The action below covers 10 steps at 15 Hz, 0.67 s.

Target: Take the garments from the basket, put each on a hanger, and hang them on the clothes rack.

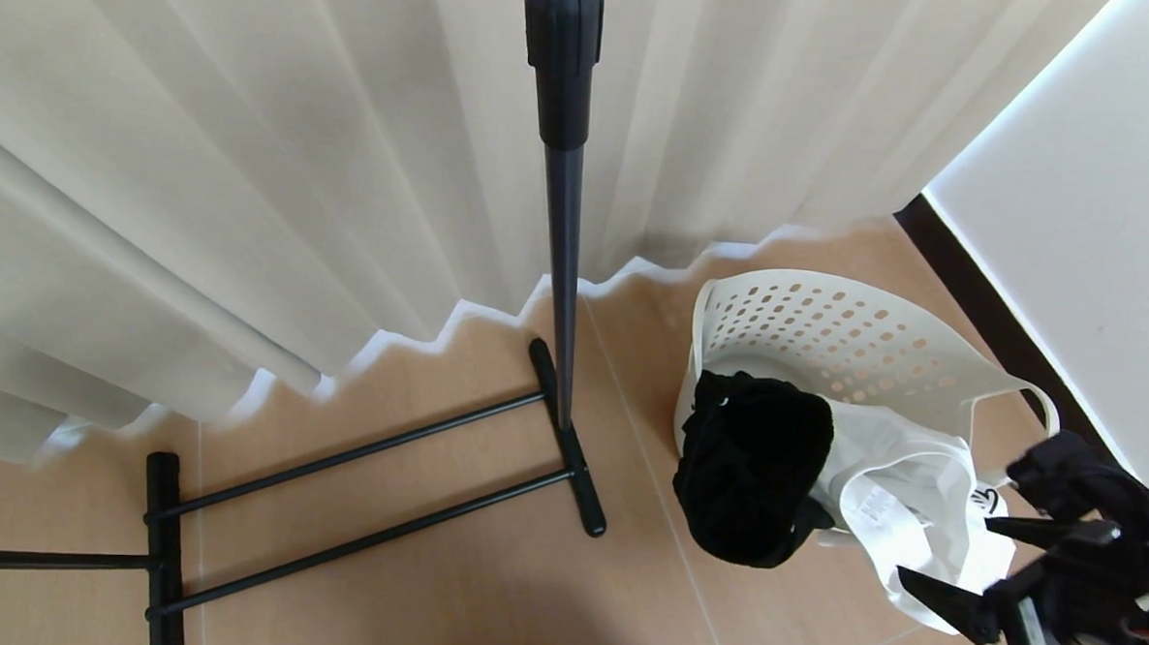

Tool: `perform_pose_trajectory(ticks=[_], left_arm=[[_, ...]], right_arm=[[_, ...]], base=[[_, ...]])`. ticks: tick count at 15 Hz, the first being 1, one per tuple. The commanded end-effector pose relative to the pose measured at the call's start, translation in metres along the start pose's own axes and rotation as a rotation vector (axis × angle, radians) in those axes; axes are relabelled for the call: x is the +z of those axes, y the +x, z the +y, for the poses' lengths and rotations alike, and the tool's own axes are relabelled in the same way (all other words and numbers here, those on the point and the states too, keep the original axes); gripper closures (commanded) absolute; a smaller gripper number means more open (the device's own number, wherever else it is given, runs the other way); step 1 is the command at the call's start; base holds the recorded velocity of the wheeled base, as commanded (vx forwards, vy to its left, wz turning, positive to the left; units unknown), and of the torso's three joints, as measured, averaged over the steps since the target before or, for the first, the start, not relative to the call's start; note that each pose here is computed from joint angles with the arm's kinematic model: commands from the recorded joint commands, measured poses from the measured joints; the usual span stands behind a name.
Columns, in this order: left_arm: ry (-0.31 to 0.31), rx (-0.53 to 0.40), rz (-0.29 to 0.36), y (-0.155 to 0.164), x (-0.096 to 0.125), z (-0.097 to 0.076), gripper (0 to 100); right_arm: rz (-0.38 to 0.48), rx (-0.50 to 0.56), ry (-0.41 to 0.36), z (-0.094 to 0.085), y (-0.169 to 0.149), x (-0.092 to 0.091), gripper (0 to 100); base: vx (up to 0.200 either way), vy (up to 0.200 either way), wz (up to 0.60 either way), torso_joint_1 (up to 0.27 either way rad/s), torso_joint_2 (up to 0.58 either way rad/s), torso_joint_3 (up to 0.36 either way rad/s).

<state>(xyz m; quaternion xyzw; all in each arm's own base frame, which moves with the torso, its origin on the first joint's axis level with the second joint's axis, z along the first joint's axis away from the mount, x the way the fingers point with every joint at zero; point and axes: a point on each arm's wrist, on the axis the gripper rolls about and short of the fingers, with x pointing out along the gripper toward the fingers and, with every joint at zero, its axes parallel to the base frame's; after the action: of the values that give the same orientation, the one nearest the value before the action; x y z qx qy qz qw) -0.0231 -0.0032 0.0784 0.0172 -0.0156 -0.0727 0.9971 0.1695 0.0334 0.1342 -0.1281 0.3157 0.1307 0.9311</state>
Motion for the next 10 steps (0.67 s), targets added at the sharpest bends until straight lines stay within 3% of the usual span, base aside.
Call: perform_pose_trajectory(ticks=[1,4,7,10], left_arm=[[0.0,0.0,0.0,0.0,0.0,0.0,0],[0.0,0.0,0.0,0.0,0.0,0.0,0],[0.0,0.0,0.0,0.0,0.0,0.0,0],[0.0,0.0,0.0,0.0,0.0,0.0,0]], right_arm=[[0.115,-0.041,-0.14,-0.008,0.078,0.029,0],[0.127,-0.066,-0.175,-0.014,0.122,0.05,0],[0.099,-0.174,-0.176,-0.022,0.16,0.073,0],[0.066,-0.234,-0.177,-0.026,0.18,0.089,0]], base=[[0.0,0.0,0.0,0.0,0.0,0.0],[0.0,0.0,0.0,0.0,0.0,0.0],[0.0,0.0,0.0,0.0,0.0,0.0],[0.0,0.0,0.0,0.0,0.0,0.0]])
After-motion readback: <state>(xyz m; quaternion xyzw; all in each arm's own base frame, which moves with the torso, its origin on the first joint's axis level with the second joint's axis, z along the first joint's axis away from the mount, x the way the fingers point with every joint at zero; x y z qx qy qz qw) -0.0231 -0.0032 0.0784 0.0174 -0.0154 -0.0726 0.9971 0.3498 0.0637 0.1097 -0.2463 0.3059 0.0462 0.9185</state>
